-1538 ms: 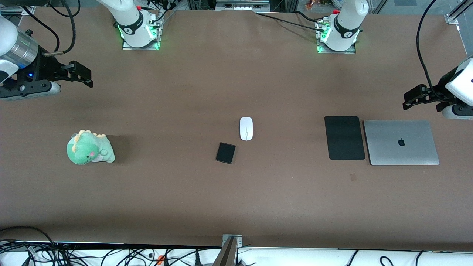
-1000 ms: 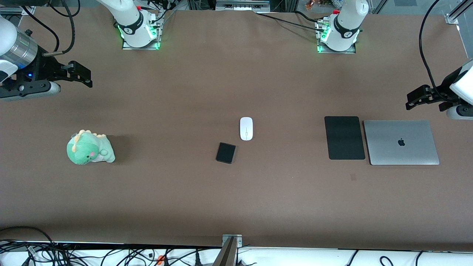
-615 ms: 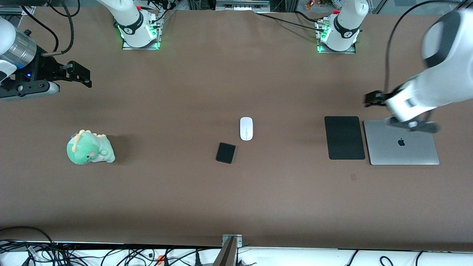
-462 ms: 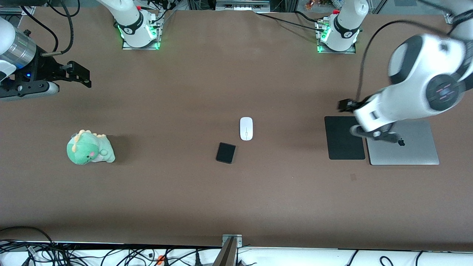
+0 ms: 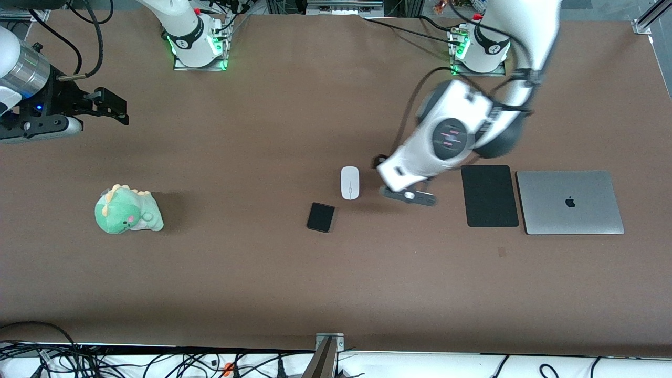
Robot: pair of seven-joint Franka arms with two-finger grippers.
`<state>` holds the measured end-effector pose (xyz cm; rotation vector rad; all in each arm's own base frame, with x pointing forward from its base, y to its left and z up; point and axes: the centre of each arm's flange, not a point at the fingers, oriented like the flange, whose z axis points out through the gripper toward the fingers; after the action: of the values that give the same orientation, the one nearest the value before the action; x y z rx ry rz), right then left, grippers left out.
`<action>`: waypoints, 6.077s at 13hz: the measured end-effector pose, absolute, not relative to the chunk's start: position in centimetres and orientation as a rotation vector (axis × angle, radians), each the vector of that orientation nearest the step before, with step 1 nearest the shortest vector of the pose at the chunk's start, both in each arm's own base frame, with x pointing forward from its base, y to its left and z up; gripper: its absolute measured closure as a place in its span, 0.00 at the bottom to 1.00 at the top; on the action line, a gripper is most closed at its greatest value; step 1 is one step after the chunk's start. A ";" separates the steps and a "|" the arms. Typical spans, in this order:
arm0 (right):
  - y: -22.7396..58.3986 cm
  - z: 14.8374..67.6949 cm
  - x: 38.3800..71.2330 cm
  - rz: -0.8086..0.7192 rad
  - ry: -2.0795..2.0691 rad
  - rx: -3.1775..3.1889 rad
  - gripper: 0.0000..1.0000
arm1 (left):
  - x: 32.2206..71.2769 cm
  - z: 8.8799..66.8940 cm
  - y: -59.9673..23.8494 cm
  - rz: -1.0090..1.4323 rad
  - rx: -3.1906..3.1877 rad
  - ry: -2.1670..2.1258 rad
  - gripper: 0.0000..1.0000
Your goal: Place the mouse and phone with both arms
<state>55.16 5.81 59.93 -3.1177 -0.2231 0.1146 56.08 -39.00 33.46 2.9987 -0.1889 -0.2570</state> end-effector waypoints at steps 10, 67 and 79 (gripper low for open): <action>5.4 59.9 55.2 0.115 -0.211 -3.127 0.00 | 50.7 17.5 -48.8 -0.011 3.096 -0.092 0.00; 39.4 24.4 63.8 -0.114 0.313 -3.142 0.19 | 58.8 55.1 -1.0 -0.144 3.195 -0.131 0.00; 13.2 20.3 68.9 0.126 -0.162 -3.166 0.19 | 58.9 55.7 -0.8 -0.127 3.194 -0.126 0.00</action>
<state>68.86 13.19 20.30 -3.1664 -0.1621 0.1264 58.85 -0.84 55.67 3.1939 -0.1263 -0.1269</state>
